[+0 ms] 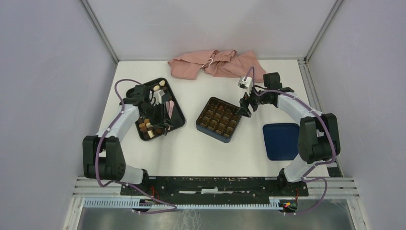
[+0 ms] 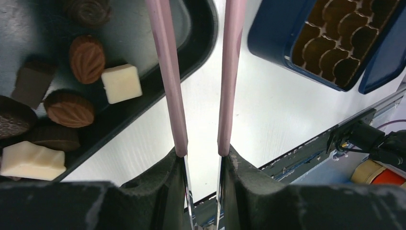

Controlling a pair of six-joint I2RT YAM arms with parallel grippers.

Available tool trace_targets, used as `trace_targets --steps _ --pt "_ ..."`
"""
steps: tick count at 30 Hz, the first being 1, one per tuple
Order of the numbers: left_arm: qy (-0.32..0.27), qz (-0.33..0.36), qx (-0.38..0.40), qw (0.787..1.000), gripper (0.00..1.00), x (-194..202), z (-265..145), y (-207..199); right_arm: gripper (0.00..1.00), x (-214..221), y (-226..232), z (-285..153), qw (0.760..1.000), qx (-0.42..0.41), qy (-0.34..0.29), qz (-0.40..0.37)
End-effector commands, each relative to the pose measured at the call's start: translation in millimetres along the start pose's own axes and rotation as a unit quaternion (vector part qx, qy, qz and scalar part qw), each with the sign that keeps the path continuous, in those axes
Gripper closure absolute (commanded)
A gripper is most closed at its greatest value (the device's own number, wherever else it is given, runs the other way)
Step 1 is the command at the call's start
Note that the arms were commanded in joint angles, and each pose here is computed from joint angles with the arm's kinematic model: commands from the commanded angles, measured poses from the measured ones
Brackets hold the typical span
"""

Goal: Pack the chocolate
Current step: Place the fake chocolate in the packing box.

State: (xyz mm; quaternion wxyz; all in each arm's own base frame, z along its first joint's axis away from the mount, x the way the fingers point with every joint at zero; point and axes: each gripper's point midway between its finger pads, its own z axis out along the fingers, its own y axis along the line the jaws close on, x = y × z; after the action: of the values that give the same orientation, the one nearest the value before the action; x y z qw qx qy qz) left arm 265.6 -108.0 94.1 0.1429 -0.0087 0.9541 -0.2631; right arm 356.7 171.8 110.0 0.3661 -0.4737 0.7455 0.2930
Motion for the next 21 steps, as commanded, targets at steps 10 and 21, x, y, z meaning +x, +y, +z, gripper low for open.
trace_targets --steps 10,21 --pt "-0.034 0.051 0.057 0.997 0.88 -4.6 -18.8 -73.1 0.15 -15.5 -0.4 -3.3 1.000 -0.005 -0.023 -0.018" --pt "-0.017 0.112 0.133 0.985 0.87 27.3 -12.5 -160.8 0.15 -15.6 -12.6 -14.2 0.999 0.022 -0.020 -0.016"
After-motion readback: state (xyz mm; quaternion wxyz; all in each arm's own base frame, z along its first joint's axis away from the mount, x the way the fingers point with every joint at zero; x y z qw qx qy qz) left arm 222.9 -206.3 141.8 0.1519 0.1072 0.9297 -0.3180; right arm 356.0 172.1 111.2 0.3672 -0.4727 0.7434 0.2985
